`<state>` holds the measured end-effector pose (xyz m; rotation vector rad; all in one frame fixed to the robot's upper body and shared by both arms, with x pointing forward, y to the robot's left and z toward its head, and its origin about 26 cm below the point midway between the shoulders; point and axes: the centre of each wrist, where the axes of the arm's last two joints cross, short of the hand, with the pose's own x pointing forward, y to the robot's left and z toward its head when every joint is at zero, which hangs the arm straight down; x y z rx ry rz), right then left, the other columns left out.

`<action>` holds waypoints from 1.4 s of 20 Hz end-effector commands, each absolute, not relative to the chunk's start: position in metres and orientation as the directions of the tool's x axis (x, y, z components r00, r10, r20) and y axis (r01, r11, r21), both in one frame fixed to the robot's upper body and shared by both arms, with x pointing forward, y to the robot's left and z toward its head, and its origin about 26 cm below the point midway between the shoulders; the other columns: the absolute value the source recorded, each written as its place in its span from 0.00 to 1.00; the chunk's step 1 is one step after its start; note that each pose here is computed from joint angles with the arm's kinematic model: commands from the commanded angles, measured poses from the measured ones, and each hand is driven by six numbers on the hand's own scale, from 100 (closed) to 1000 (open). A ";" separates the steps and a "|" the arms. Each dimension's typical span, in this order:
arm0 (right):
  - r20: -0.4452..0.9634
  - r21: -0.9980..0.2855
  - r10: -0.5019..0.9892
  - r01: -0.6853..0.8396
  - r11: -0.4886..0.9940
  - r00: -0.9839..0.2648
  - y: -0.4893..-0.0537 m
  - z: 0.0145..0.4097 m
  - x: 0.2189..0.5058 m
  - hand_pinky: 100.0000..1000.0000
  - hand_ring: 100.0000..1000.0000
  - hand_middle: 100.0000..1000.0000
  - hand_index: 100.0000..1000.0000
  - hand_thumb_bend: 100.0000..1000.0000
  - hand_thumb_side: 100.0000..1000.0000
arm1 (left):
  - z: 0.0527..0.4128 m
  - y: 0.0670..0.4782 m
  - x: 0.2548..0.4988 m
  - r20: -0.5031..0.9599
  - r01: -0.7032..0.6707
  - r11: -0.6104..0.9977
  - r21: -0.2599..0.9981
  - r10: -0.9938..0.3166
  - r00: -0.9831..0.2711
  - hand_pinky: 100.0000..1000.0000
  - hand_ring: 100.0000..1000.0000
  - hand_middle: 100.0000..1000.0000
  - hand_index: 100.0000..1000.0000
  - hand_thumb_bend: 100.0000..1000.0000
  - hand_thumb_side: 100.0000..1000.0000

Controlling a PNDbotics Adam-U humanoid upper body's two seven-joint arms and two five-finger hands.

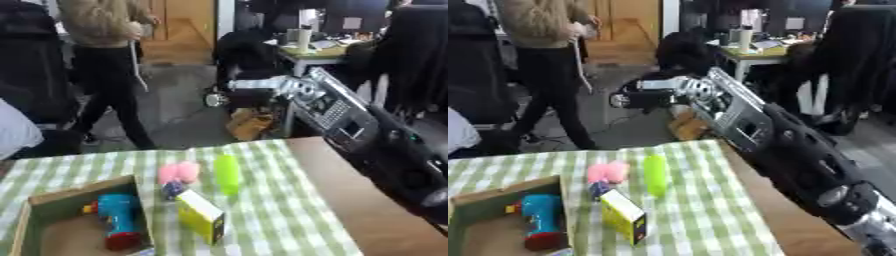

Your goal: Pick up objects on the table and place them in the box.

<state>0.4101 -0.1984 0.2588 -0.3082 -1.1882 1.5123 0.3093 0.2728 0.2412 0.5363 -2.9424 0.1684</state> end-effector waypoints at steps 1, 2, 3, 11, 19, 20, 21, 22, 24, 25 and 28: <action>0.366 -0.726 0.892 -0.681 0.094 -0.267 -0.197 0.242 0.435 0.89 0.95 0.88 0.95 0.01 1.00 | 0.250 0.270 0.308 0.131 -0.338 0.937 -0.086 -0.326 -0.936 0.85 0.89 0.87 0.92 0.20 1.00; 0.359 -0.711 0.898 -0.697 0.087 -0.255 -0.197 0.233 0.442 0.90 0.95 0.88 0.95 0.02 1.00 | 0.251 0.269 0.308 0.131 -0.335 0.938 -0.087 -0.323 -0.937 0.85 0.89 0.87 0.92 0.20 1.00; 0.353 -0.703 0.902 -0.707 0.080 -0.249 -0.197 0.226 0.448 0.90 0.95 0.88 0.95 0.02 1.00 | 0.251 0.269 0.308 0.131 -0.333 0.939 -0.088 -0.321 -0.938 0.85 0.89 0.87 0.92 0.20 1.00; 0.273 -0.702 0.944 -0.710 0.062 -0.187 -0.179 0.182 0.469 0.94 0.98 0.92 1.00 0.36 1.00 | 0.250 0.268 0.308 0.136 -0.328 0.940 -0.089 -0.315 -0.939 0.85 0.89 0.87 0.92 0.20 1.00; 0.152 -0.723 0.971 -0.691 -0.018 -0.185 -0.152 0.147 0.469 0.93 0.97 0.89 1.00 0.36 1.00 | 0.249 0.269 0.308 0.141 -0.337 0.938 -0.079 -0.324 -0.936 0.85 0.89 0.87 0.92 0.20 1.00; 0.147 -0.723 0.972 -0.691 -0.020 -0.183 -0.151 0.144 0.469 0.92 0.96 0.89 1.00 0.36 1.00 | 0.249 0.270 0.308 0.142 -0.338 0.938 -0.077 -0.325 -0.935 0.85 0.89 0.87 0.92 0.20 1.00; 0.145 -0.724 0.973 -0.690 -0.020 -0.180 -0.149 0.142 0.469 0.92 0.96 0.89 1.00 0.36 1.00 | 0.249 0.270 0.307 0.143 -0.340 0.937 -0.076 -0.327 -0.934 0.85 0.89 0.87 0.92 0.20 1.00; 0.142 -0.726 0.974 -0.687 -0.020 -0.179 -0.148 0.141 0.469 0.92 0.96 0.89 1.00 0.35 1.00 | 0.249 0.270 0.307 0.143 -0.341 0.937 -0.075 -0.328 -0.934 0.85 0.89 0.87 0.92 0.19 1.00; 0.136 -0.739 0.974 -0.673 -0.023 -0.182 -0.144 0.141 0.468 0.91 0.96 0.88 1.00 0.35 1.00 | 0.249 0.271 0.307 0.144 -0.344 0.936 -0.074 -0.331 -0.933 0.85 0.89 0.87 0.92 0.19 1.00; 0.138 -0.742 0.974 -0.671 -0.020 -0.182 -0.143 0.140 0.468 0.91 0.96 0.88 1.00 0.35 1.00 | 0.248 0.271 0.307 0.145 -0.346 0.935 -0.073 -0.333 -0.932 0.85 0.89 0.87 0.92 0.19 1.00; 0.129 -0.756 0.972 -0.654 -0.032 -0.197 -0.135 0.137 0.464 0.93 0.97 0.88 1.00 0.34 1.00 | 0.247 0.273 0.307 0.149 -0.352 0.934 -0.066 -0.339 -0.929 0.85 0.89 0.87 0.92 0.19 1.00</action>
